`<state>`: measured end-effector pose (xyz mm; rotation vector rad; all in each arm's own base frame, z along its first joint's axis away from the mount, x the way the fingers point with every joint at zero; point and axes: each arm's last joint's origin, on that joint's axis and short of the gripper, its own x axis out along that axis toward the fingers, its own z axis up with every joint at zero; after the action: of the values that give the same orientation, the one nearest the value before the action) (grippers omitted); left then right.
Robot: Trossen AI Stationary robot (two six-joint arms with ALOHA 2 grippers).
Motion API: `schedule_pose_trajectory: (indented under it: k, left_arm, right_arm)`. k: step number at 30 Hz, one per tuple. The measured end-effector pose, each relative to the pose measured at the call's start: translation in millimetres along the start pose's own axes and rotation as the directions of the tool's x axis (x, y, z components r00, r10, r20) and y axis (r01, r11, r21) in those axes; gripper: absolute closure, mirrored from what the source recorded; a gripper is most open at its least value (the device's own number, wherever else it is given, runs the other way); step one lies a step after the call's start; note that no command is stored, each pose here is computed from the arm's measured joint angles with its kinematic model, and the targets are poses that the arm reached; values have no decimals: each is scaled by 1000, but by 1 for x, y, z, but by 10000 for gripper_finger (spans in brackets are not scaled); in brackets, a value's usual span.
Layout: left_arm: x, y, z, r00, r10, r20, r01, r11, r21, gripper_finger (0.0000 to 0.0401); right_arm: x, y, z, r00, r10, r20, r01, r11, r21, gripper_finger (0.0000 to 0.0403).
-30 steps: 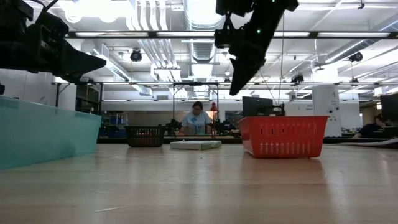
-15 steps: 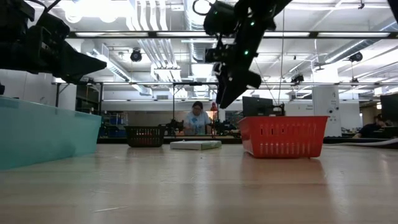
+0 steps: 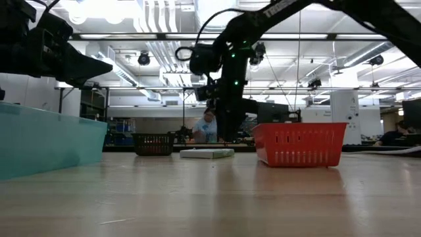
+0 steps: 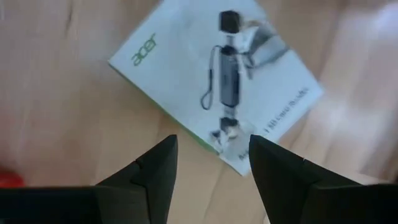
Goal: Pick and place items into bin
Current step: Put the white USB box into the orange bin
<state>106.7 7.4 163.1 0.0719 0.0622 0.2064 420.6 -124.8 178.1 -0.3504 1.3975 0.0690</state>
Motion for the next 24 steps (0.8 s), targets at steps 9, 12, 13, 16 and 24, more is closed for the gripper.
schedule_pose_trajectory:
  k: [9, 12, 13, 16, 24]
  left_arm:
    - [0, 0, 0, 1000, 1, 3, -1, 1000, 0, 399]
    - [0, 0, 0, 1000, 1, 2, -1, 1000, 1, 399]
    - [0, 0, 0, 1000, 1, 2, -1, 1000, 1, 399]
    - [0, 0, 0, 1000, 1, 0, -1, 1000, 1, 399]
    - [0, 0, 0, 1000, 1, 1, -1, 1000, 1, 399]
  right_arm:
    - [23, -5, 9, 995, 50, -84, -55, 997, -49, 220]
    - [29, -5, 10, 993, 60, -99, -65, 997, -45, 220]
    - [30, -5, 9, 992, 67, -110, -73, 996, -50, 220]
    - [32, -3, 6, 986, 86, -143, -96, 993, -66, 222]
    - [28, 1, 3, 976, 138, -167, -145, 989, -28, 260]
